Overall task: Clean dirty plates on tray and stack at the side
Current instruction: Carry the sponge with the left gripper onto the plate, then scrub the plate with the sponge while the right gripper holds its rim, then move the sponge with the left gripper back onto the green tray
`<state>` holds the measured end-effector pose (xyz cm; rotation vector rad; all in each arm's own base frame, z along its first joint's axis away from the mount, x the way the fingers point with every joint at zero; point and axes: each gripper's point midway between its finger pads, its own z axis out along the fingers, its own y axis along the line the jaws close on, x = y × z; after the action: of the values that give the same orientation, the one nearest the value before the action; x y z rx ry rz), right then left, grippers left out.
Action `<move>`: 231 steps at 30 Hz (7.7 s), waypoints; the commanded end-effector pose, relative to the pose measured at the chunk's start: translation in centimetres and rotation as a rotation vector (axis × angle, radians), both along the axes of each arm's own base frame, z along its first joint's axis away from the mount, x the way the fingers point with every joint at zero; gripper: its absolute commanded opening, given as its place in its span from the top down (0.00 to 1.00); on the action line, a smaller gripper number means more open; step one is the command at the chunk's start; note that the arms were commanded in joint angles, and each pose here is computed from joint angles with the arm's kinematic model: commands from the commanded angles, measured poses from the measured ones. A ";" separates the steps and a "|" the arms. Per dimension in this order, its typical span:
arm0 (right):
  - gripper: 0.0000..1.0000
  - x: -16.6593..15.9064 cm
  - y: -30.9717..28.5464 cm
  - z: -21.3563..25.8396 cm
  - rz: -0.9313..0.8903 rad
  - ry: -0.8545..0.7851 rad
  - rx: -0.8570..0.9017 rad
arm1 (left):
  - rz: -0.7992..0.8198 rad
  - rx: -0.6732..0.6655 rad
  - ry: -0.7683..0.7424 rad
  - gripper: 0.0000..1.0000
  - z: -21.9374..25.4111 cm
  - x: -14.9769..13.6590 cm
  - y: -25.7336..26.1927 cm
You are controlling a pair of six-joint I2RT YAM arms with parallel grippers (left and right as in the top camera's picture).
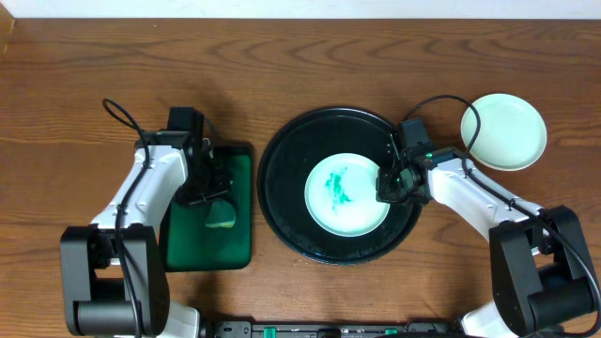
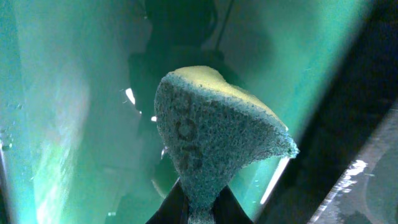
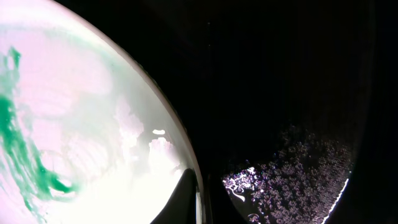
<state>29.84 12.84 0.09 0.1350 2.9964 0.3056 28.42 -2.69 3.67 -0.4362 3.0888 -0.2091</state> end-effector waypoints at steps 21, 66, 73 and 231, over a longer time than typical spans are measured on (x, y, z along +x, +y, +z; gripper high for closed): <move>0.99 -2.2 0.5 -2.3 0.023 0.095 0.028 | -0.271 -0.679 -0.189 0.93 5.7 2.0 -25.5; 0.99 -2.8 0.6 -2.3 0.006 0.121 0.036 | -0.344 -0.117 0.037 0.93 -4.4 0.0 -23.3; 0.99 -2.9 0.6 -2.3 0.005 0.126 0.035 | -0.330 -0.489 0.033 0.93 -1.4 -0.8 -31.7; 0.99 -4.7 -1.0 -2.4 -0.039 0.219 0.008 | -0.402 -0.017 -0.547 0.93 9.6 9.4 -18.7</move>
<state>26.50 15.08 -0.06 0.2148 3.1447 0.5719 38.07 -21.98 10.31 0.1997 2.6569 -0.2987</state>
